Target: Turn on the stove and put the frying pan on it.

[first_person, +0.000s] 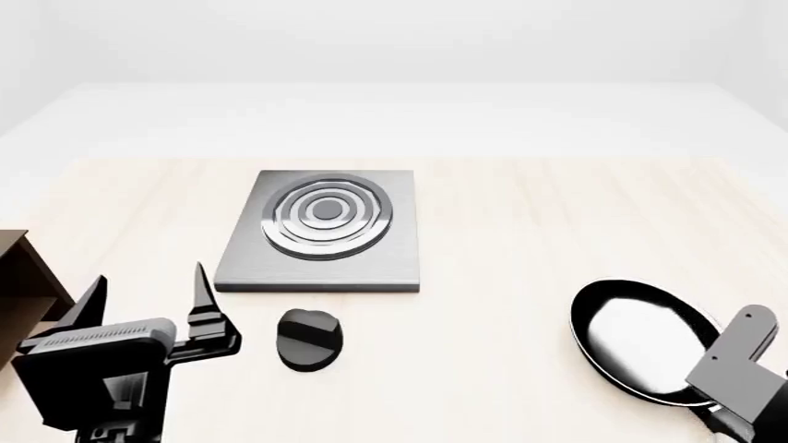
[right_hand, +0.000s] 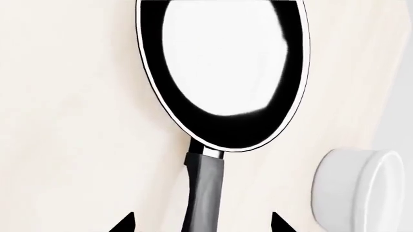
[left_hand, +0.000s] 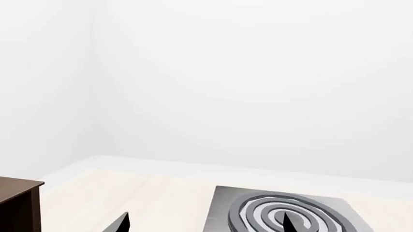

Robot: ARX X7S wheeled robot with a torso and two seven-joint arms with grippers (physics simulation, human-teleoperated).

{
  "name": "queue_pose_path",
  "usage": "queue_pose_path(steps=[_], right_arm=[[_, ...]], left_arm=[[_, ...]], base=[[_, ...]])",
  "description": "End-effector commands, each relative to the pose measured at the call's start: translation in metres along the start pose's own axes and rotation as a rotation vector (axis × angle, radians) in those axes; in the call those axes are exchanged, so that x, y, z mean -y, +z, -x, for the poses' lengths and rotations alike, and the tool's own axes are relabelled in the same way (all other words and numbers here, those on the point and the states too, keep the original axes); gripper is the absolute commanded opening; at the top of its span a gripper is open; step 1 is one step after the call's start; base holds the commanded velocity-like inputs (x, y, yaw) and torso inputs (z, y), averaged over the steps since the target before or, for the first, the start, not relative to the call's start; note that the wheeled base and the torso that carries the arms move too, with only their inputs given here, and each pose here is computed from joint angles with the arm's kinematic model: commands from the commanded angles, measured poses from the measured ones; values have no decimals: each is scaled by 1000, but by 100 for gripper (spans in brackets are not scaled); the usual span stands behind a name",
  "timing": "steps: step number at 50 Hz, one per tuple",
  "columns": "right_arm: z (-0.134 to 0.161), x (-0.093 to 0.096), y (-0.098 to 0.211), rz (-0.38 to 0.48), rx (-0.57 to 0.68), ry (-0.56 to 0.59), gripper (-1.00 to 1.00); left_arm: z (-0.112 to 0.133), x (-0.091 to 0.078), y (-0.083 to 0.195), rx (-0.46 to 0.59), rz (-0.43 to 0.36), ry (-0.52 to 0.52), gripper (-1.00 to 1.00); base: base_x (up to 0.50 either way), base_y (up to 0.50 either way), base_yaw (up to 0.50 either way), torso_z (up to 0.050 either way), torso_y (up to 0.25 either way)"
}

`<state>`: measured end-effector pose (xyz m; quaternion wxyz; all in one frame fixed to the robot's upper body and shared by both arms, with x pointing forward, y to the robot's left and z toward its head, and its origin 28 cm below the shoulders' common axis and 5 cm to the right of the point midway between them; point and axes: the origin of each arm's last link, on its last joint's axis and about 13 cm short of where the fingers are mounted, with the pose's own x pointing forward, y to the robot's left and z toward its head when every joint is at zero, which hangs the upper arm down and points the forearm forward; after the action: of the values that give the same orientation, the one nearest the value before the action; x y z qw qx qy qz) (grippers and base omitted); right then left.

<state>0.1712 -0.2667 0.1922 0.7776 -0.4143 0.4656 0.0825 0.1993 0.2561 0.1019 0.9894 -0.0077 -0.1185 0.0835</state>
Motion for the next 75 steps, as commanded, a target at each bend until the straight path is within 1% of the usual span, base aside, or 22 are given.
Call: queue_pose_path(steps=[1, 8, 18, 21, 27, 36, 41, 55, 56, 60, 61, 66, 71, 75], right_arm=[[-10, -5, -10, -5, -18, 7, 100], [-21, -7, -14, -8, -41, 0, 100], [-25, -3, -22, -24, -77, -21, 100], [-27, -1, -23, -40, -76, -34, 100], [-37, -6, -24, -47, -69, -35, 100], [-53, -9, -21, -71, -25, -89, 100], [-60, -12, -22, -68, -25, -90, 100], [-73, -20, -28, -62, -49, -43, 100], [-73, -20, -28, -63, -49, -40, -100], [-71, -20, -28, -44, -54, -13, -100], [-70, -18, -26, -57, -45, -21, -100], [-66, -12, -23, -55, -29, -52, -100], [-58, -6, -20, -68, -6, -79, -100], [-46, 3, -15, -71, 22, -110, -100]], left_arm=[[0, 0, -1, -2, -3, -1, 100], [0, 0, -1, -2, -5, 2, 100], [0, 1, -3, -6, -11, 2, 100], [0, 1, -3, -6, -13, 2, 100], [0, 1, -4, -7, -16, 3, 100], [-1, 1, -4, -7, -18, 7, 100], [-1, 0, -4, -4, -20, 10, 100], [-3, -1, -2, 0, -21, 20, 100], [-3, -1, -2, 0, -21, 20, 100], [-3, -1, -2, 1, -21, 19, 100], [-3, -1, -2, 1, -22, 20, 100], [-3, -2, -1, 3, -23, 22, 100], [-2, -2, -1, 5, -22, 23, 100], [-2, -2, 0, 5, -23, 23, 100]], base=[[0, 0, 0, 0, 0], [0, 0, 0, 0, 0], [0, 0, 0, 0, 0], [0, 0, 0, 0, 0], [0, 0, 0, 0, 0], [0, 0, 0, 0, 0], [0, 0, 0, 0, 0], [0, 0, 0, 0, 0], [0, 0, 0, 0, 0], [0, 0, 0, 0, 0], [0, 0, 0, 0, 0], [0, 0, 0, 0, 0], [0, 0, 0, 0, 0], [0, 0, 0, 0, 0]])
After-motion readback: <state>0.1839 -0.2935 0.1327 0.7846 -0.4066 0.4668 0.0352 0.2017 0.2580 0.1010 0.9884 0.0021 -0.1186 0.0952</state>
